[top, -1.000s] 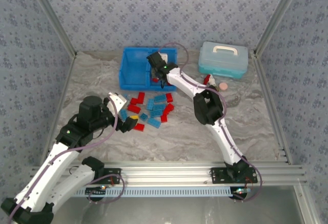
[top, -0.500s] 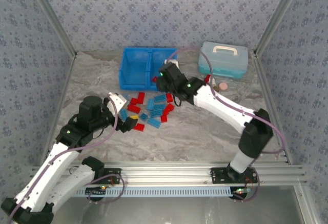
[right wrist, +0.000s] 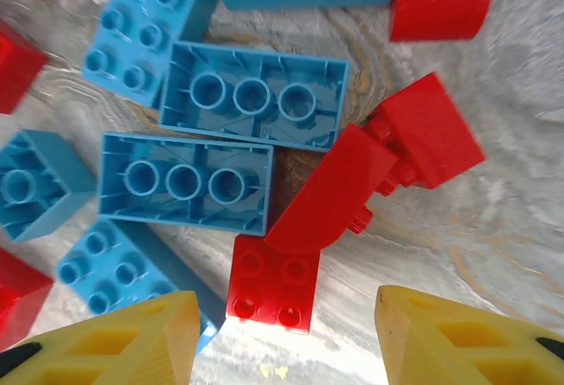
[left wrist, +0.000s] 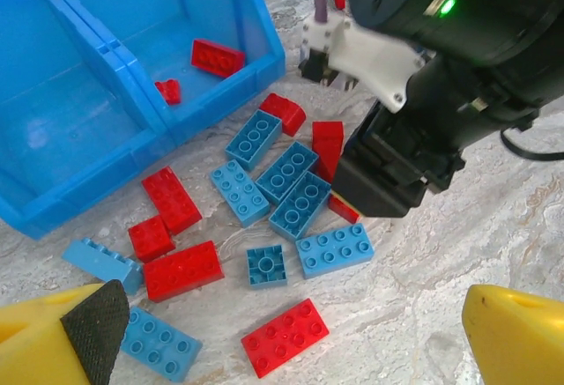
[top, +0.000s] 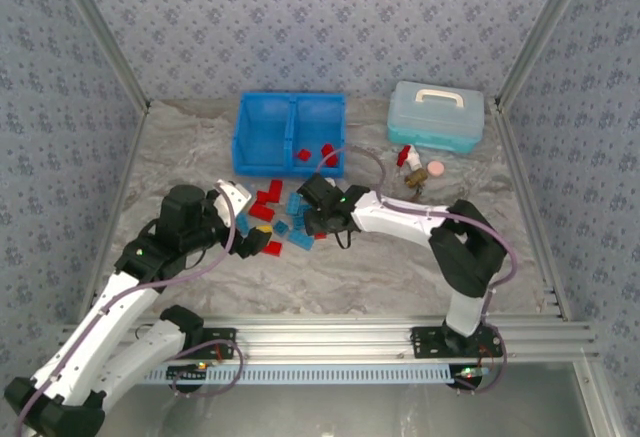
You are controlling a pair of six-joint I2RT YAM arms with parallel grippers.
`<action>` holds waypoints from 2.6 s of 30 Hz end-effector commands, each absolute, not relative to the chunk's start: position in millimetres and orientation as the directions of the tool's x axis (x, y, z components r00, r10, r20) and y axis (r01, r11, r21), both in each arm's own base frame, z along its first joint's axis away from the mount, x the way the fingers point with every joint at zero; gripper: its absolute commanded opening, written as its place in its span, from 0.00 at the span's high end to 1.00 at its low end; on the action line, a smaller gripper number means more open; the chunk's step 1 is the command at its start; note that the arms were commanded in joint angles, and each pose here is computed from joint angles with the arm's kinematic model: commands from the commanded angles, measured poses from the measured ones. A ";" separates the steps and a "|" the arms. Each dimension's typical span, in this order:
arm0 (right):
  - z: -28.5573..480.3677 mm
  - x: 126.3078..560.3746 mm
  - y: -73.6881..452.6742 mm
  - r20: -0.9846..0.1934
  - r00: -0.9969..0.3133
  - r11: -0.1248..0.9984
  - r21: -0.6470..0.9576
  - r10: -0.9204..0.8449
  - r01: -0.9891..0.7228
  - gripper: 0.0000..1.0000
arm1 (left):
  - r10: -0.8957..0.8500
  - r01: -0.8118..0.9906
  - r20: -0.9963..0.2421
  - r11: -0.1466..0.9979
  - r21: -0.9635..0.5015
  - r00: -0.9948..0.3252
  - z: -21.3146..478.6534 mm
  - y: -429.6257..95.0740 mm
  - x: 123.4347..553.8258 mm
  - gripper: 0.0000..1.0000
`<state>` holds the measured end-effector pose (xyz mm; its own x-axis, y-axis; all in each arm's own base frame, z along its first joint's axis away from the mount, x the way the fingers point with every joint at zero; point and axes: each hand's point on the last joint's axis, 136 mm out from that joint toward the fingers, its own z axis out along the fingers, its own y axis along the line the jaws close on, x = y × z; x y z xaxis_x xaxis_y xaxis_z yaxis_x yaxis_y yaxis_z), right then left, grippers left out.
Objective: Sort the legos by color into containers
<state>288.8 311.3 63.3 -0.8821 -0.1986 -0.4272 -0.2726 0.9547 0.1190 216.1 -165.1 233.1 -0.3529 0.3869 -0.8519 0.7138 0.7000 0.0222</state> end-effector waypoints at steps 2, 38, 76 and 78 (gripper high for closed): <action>52.2 296.1 319.2 -0.402 -0.906 0.960 0.177 -0.131 -0.217 0.44 | 0.379 0.714 -0.859 0.700 0.023 -0.344 237.4 -166.9 216.3 0.01; 213.3 374.9 320.7 -0.744 -0.668 0.959 0.179 -0.015 -0.221 0.67 | 0.383 0.712 -0.859 0.702 0.031 -0.340 239.4 -166.4 215.5 0.01; 194.6 540.1 333.8 -0.744 -0.668 0.976 0.143 -0.004 -0.166 0.45 | 0.377 0.705 -0.863 0.709 0.034 -0.337 240.3 -165.9 215.8 0.01; 210.8 523.0 332.9 -0.756 -0.655 0.975 0.133 -0.017 -0.178 0.46 | 0.378 0.704 -0.862 0.709 0.037 -0.336 240.3 -165.4 215.7 0.01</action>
